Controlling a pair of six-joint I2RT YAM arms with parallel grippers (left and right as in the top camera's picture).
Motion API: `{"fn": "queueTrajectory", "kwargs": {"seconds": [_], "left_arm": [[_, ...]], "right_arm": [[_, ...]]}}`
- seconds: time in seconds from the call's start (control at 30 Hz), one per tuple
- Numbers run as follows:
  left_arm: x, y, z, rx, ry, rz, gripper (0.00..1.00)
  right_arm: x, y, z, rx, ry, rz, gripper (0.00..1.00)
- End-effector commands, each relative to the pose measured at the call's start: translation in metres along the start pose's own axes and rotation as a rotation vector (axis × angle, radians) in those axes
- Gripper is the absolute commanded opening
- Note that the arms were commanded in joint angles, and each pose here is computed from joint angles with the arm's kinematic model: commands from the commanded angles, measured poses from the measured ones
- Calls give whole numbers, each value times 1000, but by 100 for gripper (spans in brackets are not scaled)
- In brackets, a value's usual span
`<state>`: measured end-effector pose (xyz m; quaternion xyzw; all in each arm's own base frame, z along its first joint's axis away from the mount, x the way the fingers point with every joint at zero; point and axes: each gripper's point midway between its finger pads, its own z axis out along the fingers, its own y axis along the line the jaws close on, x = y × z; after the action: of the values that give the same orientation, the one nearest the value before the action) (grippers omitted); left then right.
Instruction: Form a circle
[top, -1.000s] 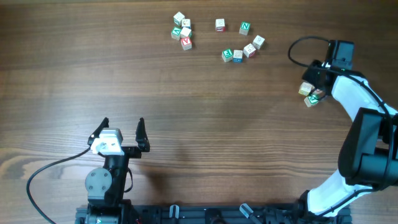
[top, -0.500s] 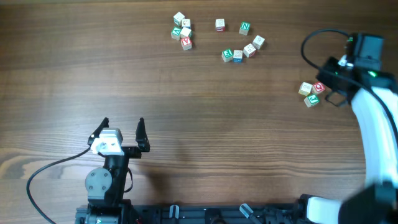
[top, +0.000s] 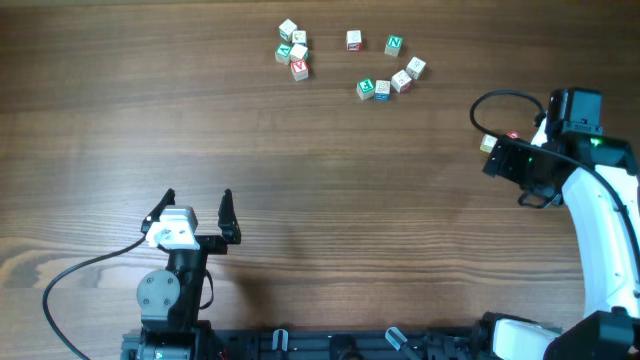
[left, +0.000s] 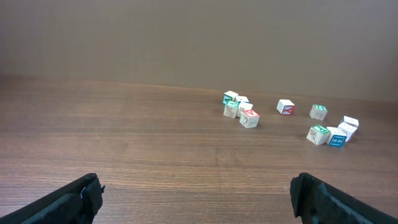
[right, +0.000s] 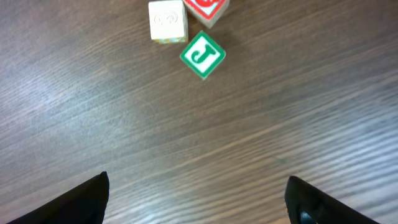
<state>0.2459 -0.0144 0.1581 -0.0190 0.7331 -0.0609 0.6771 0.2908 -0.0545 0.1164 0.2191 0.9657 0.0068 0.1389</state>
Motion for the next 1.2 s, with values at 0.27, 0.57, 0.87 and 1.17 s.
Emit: {"fn": "queueTrajectory", "kwargs": {"seconds": [0.27, 0.57, 0.87, 1.17], "left_arm": [[2, -4, 0, 20, 1, -6, 100], [2, -4, 0, 20, 1, -6, 100], [2, -4, 0, 20, 1, -6, 100], [2, -4, 0, 20, 1, -6, 100]], "right_arm": [[-16, -17, 60, 101, -209, -254, 100], [-14, -23, 84, 38, -184, -311, 91], [-11, -32, 110, -44, -133, -303, 89], [-28, -26, 108, -62, -209, -368, 82]]}}
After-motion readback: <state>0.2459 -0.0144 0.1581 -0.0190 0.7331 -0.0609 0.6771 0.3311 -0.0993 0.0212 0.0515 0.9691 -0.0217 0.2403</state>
